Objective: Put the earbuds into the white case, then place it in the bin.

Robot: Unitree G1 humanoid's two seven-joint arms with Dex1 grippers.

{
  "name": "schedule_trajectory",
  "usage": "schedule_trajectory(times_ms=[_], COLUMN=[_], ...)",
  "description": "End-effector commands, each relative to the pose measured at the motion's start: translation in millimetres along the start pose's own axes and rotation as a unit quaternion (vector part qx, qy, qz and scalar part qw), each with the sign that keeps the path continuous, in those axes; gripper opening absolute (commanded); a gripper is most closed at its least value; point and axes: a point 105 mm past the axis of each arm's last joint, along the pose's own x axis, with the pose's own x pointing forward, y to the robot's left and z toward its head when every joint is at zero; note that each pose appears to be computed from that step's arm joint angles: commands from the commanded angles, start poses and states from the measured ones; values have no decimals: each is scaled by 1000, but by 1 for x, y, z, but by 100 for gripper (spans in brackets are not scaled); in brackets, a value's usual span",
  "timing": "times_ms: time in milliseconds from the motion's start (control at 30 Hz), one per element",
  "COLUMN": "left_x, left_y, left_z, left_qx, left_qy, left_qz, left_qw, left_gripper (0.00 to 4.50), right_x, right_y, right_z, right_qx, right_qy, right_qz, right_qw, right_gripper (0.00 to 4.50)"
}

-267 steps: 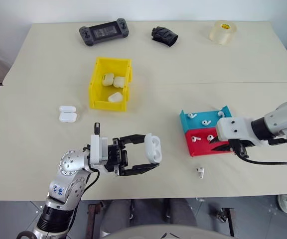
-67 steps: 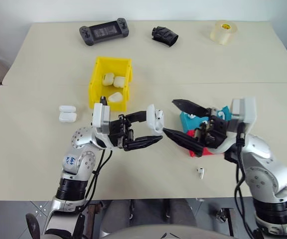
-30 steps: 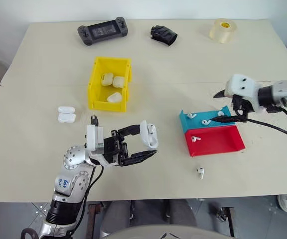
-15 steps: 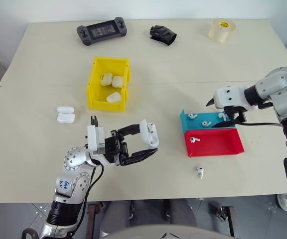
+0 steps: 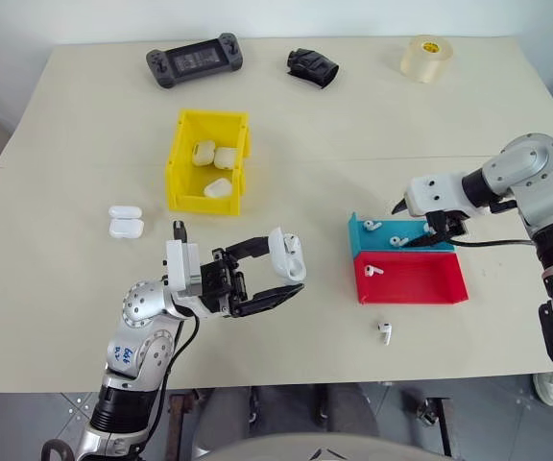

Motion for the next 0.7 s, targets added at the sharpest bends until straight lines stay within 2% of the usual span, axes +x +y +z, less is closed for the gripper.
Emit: schedule_trajectory(times_ms=[33, 533, 667, 700], left_x=[0, -1, -2, -2], left_y=[0, 3, 4, 4], left_z=[6, 6, 6, 6], left_qx=[19, 21, 22, 23], left_qy=[-7, -4, -3, -3], left_qz=[0, 0, 1, 1], left_qw=[1000, 1000, 1000, 1000], left_gripper=[275, 275, 275, 275], right_x=[-10, 0, 1, 1], right_y=[0, 15, 15, 14], right_z=[4, 7, 7, 7], right_qx=[-4, -5, -2, -3], right_qy=[-1, -14, -13, -13], right_qz=[2, 24, 23, 22], right_qw=[1000, 1000, 1000, 1000], right_gripper=[323, 323, 239, 239])
